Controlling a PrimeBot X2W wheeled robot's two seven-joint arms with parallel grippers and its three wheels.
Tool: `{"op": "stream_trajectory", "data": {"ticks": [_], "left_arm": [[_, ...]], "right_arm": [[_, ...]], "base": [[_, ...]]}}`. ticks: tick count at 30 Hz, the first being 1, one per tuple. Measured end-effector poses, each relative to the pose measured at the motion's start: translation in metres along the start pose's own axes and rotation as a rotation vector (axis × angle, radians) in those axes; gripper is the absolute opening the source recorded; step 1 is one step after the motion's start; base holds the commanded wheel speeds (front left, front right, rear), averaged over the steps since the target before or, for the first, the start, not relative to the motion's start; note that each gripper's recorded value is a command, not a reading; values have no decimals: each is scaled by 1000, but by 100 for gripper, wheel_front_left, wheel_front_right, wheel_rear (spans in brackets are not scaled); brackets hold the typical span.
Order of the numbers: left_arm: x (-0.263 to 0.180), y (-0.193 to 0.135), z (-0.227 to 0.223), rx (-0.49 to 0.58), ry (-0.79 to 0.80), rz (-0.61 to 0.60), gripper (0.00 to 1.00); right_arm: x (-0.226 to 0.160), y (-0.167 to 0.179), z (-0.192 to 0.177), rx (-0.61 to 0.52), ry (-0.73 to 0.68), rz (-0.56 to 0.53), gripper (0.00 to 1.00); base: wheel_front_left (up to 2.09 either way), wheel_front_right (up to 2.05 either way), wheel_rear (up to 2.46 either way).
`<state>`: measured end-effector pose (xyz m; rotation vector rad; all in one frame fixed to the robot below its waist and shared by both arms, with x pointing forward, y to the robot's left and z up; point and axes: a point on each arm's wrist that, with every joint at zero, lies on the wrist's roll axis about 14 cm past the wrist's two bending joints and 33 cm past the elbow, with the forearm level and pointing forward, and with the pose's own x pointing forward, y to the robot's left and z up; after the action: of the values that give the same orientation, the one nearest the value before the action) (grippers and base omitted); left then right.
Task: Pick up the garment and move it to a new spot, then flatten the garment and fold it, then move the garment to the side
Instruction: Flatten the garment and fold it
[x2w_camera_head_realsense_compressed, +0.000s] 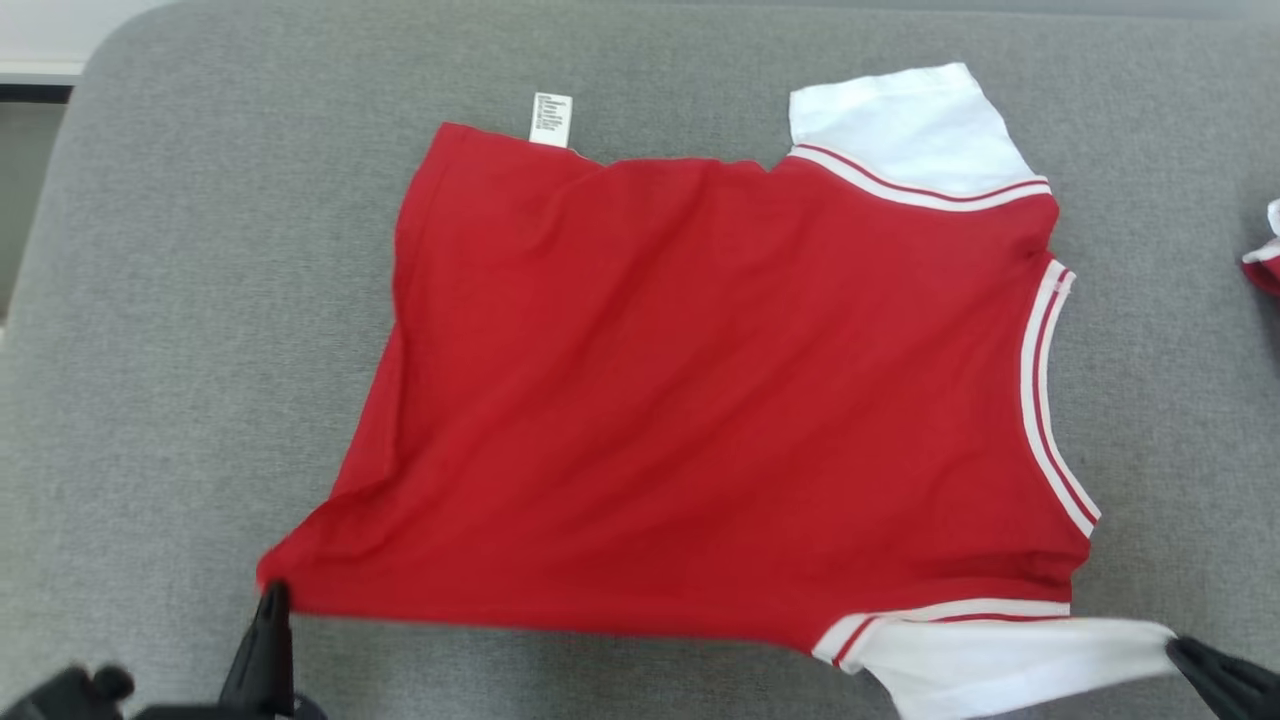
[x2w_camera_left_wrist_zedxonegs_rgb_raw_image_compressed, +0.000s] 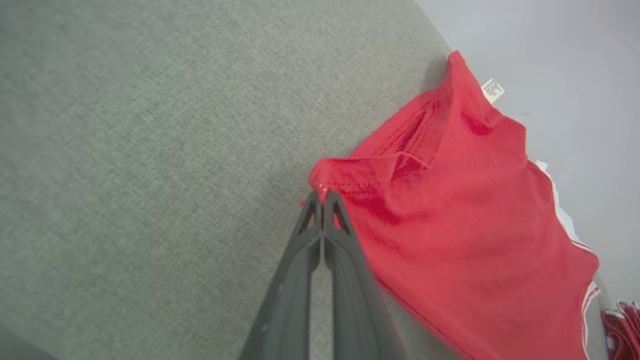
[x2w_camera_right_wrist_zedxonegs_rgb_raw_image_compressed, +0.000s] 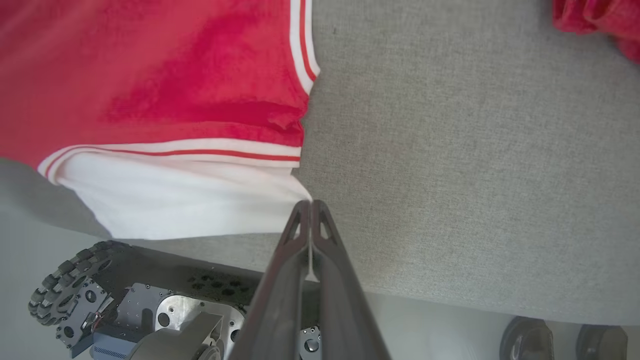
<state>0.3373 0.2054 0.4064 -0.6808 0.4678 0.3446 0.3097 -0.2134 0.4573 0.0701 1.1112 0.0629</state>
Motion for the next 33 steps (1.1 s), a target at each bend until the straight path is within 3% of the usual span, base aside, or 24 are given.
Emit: {"op": "stream_trajectory", "data": {"ticks": [7, 16, 33], "left_arm": [[3, -45, 32, 153, -20, -136, 0], [18, -94, 54, 264, -16, -235, 0], [69, -98, 43, 350, 31, -149, 0]], "right_arm": [[-2, 23, 30, -66, -99, 83, 0], [8, 26, 69, -133, -182, 76, 0], [48, 28, 124, -245, -260, 56, 0]], "base": [[0, 0, 0], [0, 0, 0], [0, 0, 0]]}}
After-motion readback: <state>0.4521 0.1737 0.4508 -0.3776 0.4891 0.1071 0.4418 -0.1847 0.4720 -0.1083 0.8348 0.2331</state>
